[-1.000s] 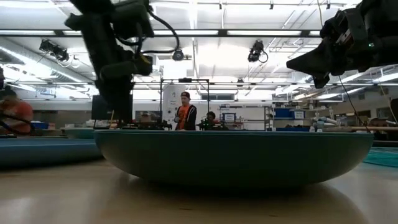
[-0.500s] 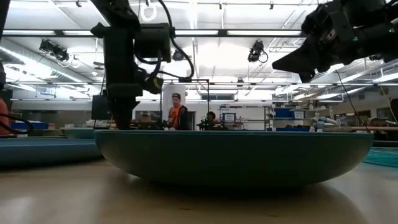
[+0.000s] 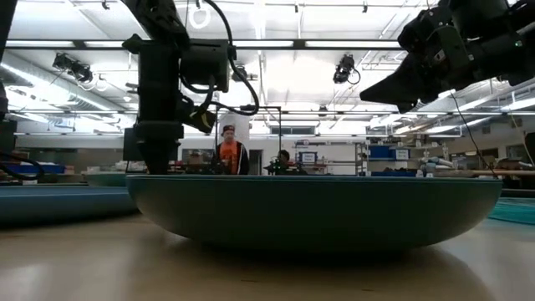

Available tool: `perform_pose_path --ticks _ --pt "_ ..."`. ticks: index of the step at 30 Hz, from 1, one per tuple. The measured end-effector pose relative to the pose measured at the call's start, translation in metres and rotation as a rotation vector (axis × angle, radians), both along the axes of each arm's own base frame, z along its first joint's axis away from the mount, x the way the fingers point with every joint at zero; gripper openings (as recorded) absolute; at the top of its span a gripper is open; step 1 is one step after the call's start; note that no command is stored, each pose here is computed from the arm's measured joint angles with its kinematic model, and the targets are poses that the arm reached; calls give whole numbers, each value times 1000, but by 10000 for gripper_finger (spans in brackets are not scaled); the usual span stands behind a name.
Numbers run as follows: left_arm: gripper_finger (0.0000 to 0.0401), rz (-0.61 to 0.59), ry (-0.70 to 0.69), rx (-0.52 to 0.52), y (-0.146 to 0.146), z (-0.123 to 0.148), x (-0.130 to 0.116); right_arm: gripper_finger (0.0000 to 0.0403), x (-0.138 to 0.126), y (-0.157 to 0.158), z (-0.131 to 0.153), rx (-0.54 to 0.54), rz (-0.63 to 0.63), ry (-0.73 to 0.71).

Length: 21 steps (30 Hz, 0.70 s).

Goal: Stack plastic plates
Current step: Stack the green plate on top of the blue plate

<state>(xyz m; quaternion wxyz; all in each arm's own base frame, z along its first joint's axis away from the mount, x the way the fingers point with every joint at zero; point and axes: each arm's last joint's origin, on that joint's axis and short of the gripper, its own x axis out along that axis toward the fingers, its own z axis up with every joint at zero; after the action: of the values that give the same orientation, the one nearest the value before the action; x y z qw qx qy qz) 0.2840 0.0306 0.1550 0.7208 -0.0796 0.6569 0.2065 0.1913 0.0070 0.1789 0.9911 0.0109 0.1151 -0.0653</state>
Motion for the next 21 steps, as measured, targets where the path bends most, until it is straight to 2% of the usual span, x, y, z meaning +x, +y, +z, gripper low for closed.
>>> perform_pose_path --ticks 5,9,21 --pt "14 8 3 3 -1 0 0 11 0 0 0 0 2 5" --pt "14 17 38 0 -6 4 -2 11 0 2 -2 79 48 12" --pt "14 -8 66 108 -40 47 10 11 1 1 2 95 52 -30"
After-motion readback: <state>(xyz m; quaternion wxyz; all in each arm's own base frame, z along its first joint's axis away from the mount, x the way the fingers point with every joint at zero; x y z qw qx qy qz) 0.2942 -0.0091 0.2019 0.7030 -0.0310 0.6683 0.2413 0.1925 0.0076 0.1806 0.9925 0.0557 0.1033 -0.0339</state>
